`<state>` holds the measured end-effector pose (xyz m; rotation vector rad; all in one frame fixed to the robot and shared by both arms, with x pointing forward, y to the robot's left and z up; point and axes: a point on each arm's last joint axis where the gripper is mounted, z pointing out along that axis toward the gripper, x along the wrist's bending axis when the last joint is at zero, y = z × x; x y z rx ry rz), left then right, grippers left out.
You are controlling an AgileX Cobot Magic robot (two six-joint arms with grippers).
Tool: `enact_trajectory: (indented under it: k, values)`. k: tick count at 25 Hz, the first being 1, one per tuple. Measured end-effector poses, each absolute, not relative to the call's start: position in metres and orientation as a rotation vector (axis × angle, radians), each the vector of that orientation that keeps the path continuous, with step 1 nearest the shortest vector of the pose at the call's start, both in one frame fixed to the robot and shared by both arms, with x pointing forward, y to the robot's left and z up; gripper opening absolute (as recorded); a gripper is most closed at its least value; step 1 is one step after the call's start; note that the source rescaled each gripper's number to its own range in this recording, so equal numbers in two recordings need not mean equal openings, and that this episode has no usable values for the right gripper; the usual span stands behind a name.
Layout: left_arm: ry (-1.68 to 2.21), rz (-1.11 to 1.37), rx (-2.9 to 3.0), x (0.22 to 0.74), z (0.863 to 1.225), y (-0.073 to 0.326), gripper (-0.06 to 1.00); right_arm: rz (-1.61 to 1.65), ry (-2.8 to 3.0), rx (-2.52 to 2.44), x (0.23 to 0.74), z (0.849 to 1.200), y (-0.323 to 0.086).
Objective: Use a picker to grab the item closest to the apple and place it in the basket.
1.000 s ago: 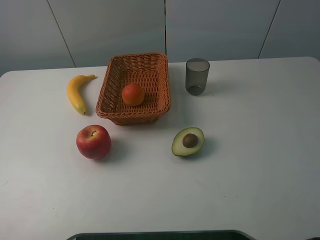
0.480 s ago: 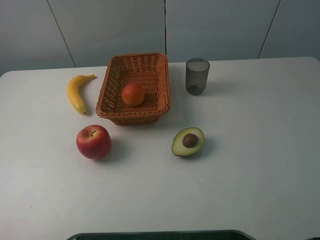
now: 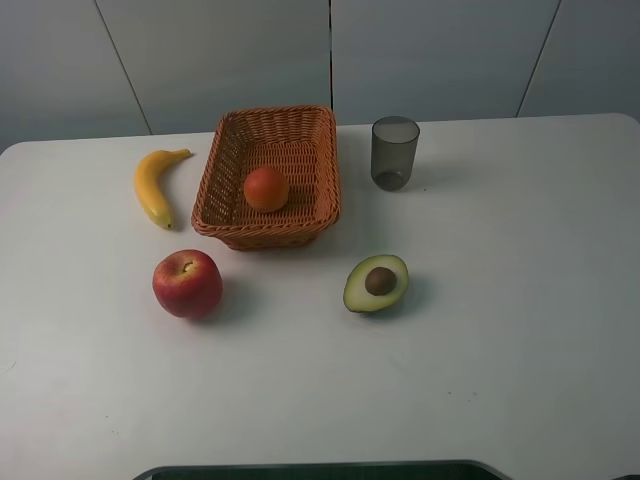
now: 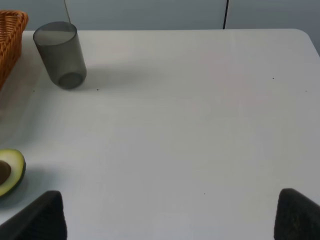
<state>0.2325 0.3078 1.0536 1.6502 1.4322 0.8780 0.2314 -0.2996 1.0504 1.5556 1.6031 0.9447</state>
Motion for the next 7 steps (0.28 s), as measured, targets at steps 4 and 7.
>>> enact_trajectory:
  k: [4,7]
  values:
    - [1.432,0.876,1.65,0.2325,1.0536,0.3077,0.95,0.945,1.603,1.556,0.2314,1.0504,-0.2996]
    - [1.432,0.876,1.65,0.2325,1.0536,0.3077,0.95,0.945,1.603,1.556,0.2314,1.0504,-0.2996]
